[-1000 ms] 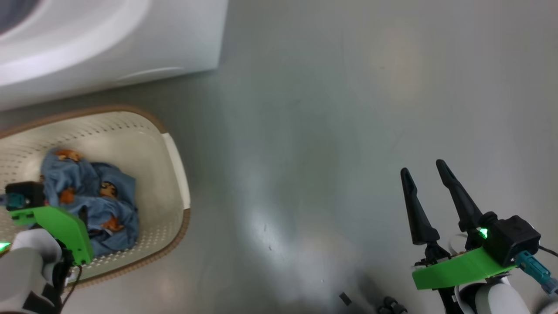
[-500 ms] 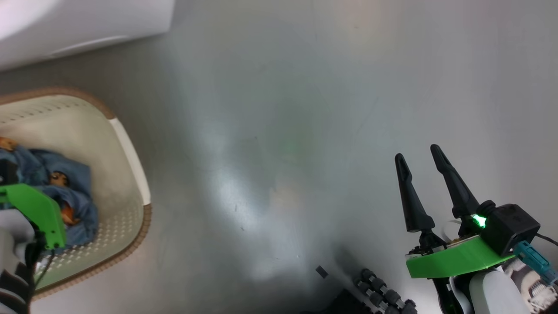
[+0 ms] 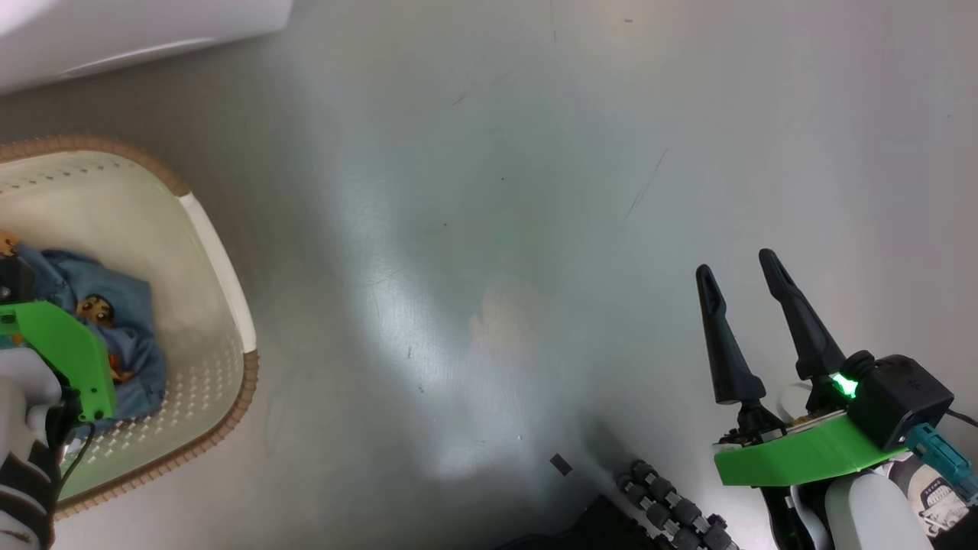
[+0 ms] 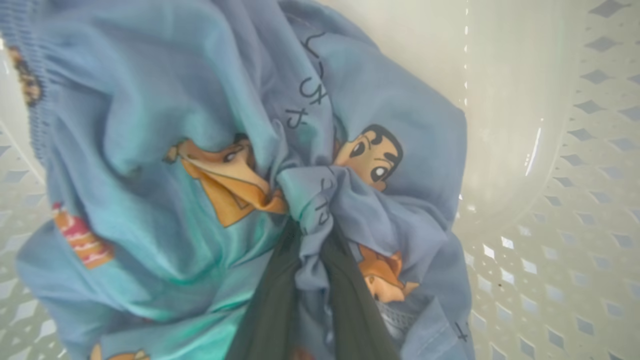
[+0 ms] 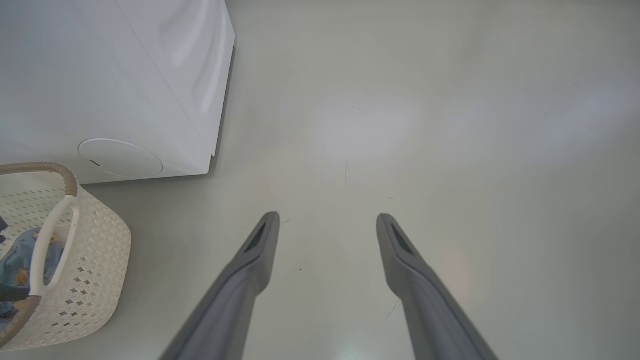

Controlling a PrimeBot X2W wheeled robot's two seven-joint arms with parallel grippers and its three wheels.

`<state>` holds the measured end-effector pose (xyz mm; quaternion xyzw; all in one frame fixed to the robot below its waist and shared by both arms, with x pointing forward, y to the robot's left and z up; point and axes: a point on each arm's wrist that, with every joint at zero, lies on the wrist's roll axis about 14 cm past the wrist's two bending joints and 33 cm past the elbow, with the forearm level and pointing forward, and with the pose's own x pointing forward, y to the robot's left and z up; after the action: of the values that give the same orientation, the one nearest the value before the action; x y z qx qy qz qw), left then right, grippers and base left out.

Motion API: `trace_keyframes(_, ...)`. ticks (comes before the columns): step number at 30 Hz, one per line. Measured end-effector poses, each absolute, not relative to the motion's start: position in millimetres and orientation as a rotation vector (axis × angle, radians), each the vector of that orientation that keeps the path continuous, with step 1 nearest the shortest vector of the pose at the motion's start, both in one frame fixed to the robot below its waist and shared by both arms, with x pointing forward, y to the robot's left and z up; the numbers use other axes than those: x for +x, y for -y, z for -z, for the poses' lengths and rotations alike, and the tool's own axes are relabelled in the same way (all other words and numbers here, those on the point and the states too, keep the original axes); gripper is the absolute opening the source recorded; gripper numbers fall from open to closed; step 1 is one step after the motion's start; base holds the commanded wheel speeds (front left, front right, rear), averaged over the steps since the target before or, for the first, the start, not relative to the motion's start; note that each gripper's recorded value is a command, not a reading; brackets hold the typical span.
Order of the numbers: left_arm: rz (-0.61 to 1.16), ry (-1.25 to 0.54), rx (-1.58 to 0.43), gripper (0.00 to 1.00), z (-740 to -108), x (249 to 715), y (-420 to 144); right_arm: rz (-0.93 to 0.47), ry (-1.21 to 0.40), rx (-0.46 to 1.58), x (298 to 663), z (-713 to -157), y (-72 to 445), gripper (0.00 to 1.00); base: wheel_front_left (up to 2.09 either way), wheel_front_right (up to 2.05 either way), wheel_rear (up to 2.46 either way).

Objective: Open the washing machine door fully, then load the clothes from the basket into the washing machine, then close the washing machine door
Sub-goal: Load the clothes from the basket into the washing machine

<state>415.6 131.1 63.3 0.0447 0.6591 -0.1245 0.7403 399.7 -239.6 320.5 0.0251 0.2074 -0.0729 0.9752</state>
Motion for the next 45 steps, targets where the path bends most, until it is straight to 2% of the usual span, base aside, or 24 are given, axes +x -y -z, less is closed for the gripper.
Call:
trace_keyframes(11, 0.287, -1.377, 0.078, 0.0, -80, 423, -121, 0.119, -0.375, 0.044, 409, -333, 233, 1.0, 0.0, 0.0, 0.0)
trace_keyframes(25, 0.317, -1.239, 0.003, 0.0, -134, 419, -106, 0.051, -0.285, 0.054, 428, -367, 214, 1.0, 0.0, 0.0, 0.0)
trace_keyframes(35, 0.301, -1.03, -0.025, 0.0, -188, 423, -114, -0.004, -0.194, 0.076, 435, -405, 196, 1.0, 0.0, 0.0, 0.0)
trace_keyframes(45, 0.273, -0.812, -0.045, 0.0, -247, 425, -125, -0.045, -0.142, 0.077, 422, -438, 182, 1.0, 0.0, 0.0, 0.0)
